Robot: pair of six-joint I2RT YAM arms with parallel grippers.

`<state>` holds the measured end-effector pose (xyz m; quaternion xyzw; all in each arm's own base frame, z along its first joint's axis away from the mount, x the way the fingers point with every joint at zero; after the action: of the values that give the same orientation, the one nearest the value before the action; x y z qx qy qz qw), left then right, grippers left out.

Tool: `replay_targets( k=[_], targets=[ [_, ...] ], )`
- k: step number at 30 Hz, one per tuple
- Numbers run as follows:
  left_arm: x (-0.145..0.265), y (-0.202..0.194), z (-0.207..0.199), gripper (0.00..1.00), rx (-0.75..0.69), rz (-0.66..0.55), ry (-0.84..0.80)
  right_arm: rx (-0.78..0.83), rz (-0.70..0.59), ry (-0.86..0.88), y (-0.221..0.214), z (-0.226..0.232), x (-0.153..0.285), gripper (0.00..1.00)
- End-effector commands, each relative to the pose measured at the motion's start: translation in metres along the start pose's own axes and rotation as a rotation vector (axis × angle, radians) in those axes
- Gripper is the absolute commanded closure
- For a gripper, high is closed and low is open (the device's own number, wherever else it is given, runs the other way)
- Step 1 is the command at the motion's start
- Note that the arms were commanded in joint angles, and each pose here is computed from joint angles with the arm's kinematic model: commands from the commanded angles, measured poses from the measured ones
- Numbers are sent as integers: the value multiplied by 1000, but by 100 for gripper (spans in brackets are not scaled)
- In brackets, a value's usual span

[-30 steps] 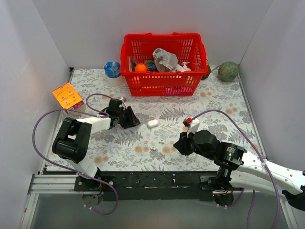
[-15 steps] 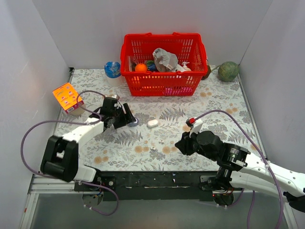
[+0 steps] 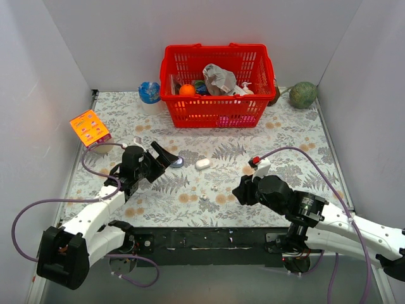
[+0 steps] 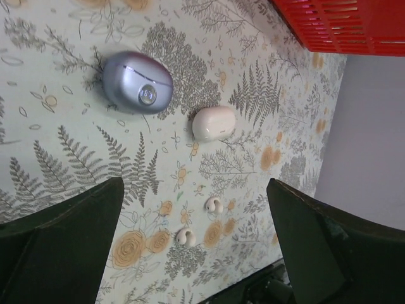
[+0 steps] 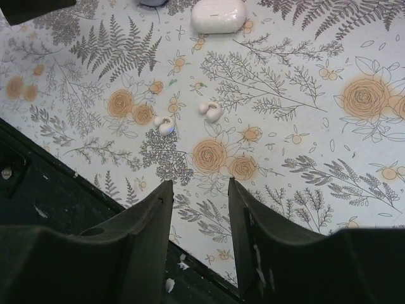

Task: Insert the wireless bluetooth earbuds into the charging case
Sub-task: Pick up the charging case at the center of the board.

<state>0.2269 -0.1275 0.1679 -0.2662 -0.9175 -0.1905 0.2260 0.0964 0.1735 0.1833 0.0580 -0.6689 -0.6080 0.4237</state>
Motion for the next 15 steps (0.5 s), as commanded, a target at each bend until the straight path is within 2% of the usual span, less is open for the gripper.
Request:
replay_targets(
  k=[1, 2, 4, 6, 9, 10, 13, 14, 15],
  targets=[
    [2, -8, -28, 2, 159, 76, -127, -27, -63, -12, 10, -1, 1, 52],
    [-4, -15, -31, 2, 130, 87, -98, -20, -49, -18, 8, -1, 0, 51],
    [-4, -18, -45, 2, 48, 50, -30, -17, -15, -46, 1, -5, -1, 50],
    [-10, -30, -43, 2, -6, -4, 76, -26, 14, -69, -5, -7, -2, 48],
    [-15, -39, -49, 2, 70, 37, 54, -58, 15, -98, -9, -10, -2, 35],
    [-17, -45, -37, 2, 93, 66, 54, -66, 5, -104, -9, -10, -3, 34],
    [-16, -51, -46, 2, 178, 88, -114, -81, -16, -98, -9, -11, -2, 33],
    [-17, -55, -51, 2, 154, 95, -72, -85, -23, -96, -9, -11, -1, 33],
    [-24, -52, -52, 2, 118, 37, -9, -84, -23, -95, -9, -11, -1, 33]
  ],
)
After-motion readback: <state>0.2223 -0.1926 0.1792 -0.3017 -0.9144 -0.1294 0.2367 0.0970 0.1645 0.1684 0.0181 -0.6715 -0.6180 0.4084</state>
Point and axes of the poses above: each gripper's point midway between its finger pads, its own x axis back along the fingers, its own z axis along the line the jaws close on, y = z × x, the point moved 7 cm from there along x, back along the fingers, and after that the axes turned 15 degrees about x, right-handed, at the moved point
